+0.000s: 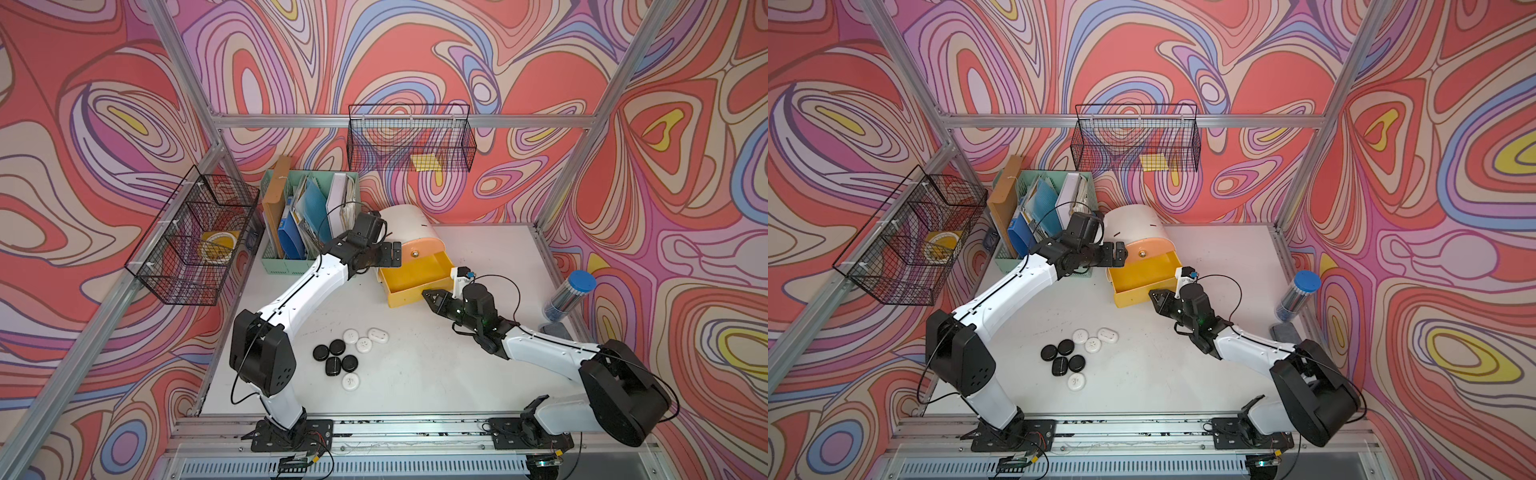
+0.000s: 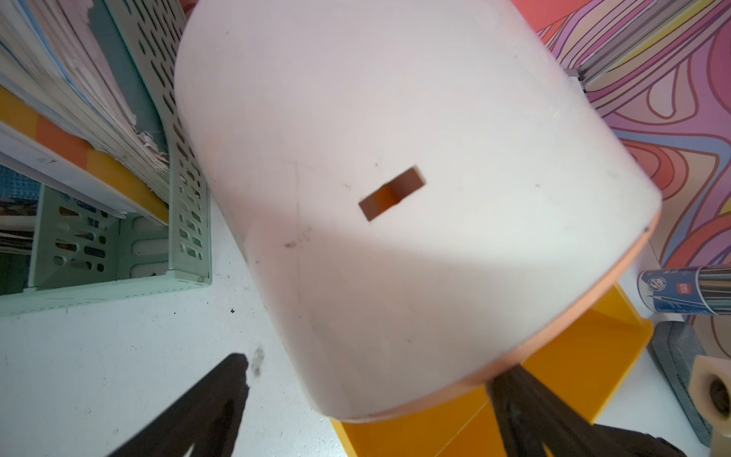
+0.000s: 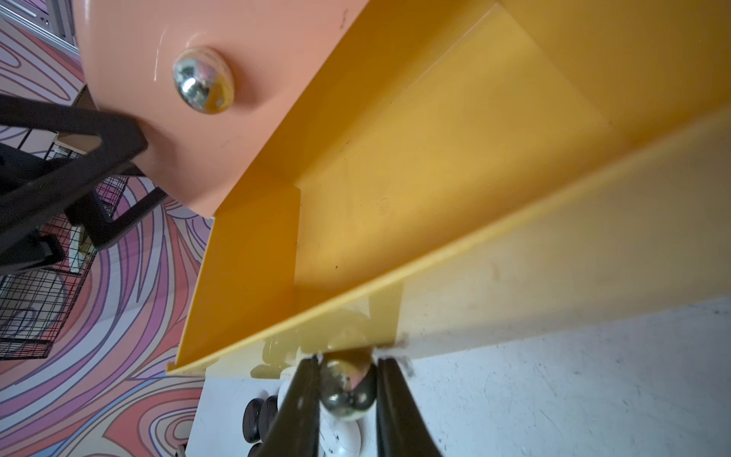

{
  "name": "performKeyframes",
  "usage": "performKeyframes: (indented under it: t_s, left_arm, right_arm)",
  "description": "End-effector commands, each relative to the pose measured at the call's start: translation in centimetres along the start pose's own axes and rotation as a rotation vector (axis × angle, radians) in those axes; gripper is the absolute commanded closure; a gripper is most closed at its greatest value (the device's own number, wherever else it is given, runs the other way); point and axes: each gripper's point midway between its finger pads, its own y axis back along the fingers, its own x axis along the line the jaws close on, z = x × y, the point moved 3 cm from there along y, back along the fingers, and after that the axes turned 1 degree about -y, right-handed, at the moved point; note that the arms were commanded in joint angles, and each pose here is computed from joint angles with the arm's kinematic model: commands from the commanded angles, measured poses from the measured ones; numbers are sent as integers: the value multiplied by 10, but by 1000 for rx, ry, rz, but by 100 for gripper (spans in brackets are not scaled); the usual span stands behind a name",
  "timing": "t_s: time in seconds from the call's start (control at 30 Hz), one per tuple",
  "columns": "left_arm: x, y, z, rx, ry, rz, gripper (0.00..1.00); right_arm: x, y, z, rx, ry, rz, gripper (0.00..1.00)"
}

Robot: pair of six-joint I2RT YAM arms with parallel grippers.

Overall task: Put the bluetooth earphones in the drawer according to color
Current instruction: Open the drawer in the storage box.

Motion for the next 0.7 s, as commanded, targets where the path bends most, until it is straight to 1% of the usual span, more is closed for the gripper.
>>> performKeyframes:
  t_s: [0.0,0.1,0.17,0.27,0.37,0.47,0.53,0.67]
  left_arm:
    - [9,-5,0,-15,15,40,1]
    - [8,0,-1,-22,15,31,1]
    - [7,7,0,-30,26,17,1]
    - [5,21,-1,-47,45,-10,1]
    - [7,35,-9,-54,67,-23,1]
    - [17,48,-28,-48,97,-2,1]
    - [25,56,-43,-44,115,16,1]
    - [45,66,-84,-15,167,66,1]
  right_arm:
    - [-1,5,-8,7,4,-17,95]
    - [-2,6,-11,11,8,-27,94]
    - [-2,8,-10,8,16,-37,92]
    - [2,11,-5,6,38,-47,81]
    - [7,14,-2,15,66,-51,70]
    - [12,18,-3,43,95,-46,56]
    - [13,20,-4,57,107,-43,48]
    - [12,26,-11,100,135,-46,37]
